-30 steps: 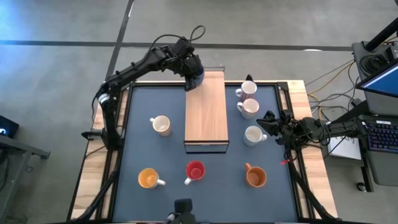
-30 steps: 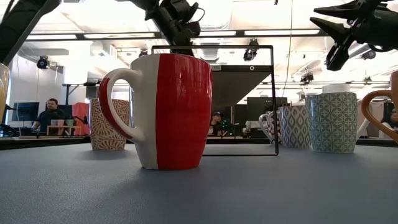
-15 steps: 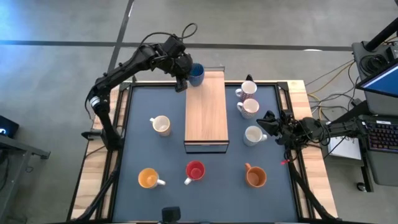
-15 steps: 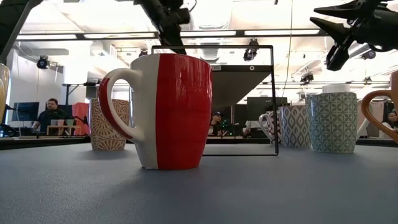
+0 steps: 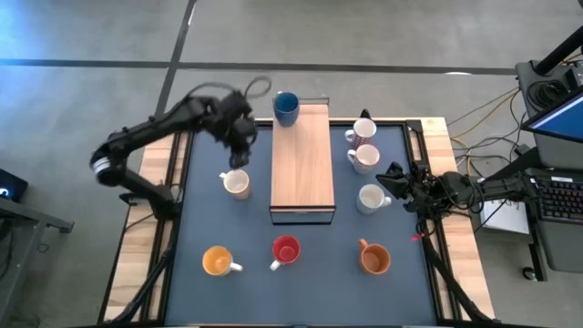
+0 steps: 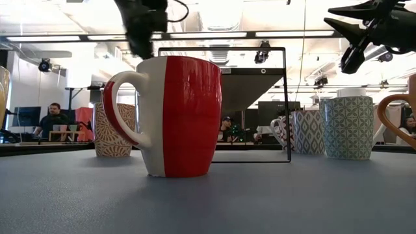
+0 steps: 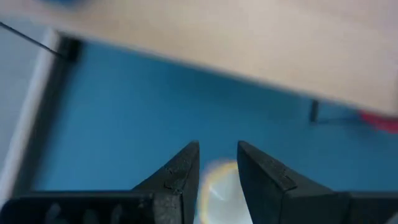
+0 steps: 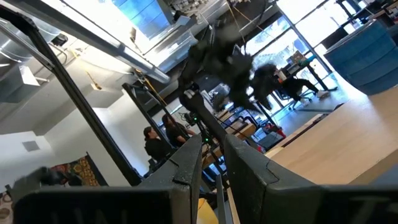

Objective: Place coffee mugs
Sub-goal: Put the yellow patterned mug on the shelf

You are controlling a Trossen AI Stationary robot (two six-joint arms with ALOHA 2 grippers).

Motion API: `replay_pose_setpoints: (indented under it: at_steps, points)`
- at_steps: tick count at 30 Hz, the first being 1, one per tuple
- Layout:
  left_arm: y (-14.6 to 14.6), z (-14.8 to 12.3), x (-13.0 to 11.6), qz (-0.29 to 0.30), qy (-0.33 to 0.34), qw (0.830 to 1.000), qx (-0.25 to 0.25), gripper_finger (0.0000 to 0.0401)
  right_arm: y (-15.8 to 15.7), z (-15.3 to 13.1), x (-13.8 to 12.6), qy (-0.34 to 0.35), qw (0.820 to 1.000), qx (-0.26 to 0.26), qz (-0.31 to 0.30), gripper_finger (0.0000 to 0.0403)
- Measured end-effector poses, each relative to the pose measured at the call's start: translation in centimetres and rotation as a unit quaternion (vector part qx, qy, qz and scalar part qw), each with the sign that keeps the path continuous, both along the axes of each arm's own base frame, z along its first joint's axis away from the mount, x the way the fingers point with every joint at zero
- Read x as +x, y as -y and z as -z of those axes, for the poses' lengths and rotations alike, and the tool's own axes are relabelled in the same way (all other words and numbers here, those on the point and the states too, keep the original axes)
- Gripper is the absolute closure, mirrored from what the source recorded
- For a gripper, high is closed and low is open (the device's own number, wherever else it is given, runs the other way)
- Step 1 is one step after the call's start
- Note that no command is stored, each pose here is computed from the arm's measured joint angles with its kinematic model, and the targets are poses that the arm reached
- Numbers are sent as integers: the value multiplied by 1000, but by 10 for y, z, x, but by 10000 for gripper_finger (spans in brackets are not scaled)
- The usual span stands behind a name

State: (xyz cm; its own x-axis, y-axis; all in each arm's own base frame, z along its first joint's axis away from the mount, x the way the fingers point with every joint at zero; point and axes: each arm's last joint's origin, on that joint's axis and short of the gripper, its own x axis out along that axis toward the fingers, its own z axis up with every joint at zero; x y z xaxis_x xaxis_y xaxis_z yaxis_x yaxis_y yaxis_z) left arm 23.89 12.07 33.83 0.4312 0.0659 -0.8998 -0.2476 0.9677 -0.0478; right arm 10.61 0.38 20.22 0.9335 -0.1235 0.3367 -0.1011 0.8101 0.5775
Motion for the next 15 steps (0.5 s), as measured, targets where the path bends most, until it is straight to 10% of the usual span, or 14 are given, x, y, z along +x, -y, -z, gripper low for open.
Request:
replay_pose_setpoints:
  at_steps: [15]
  points:
    - [86, 75, -31, -10, -10, 1000, -5, 308, 0, 0, 0, 0, 1000, 0, 0, 342]
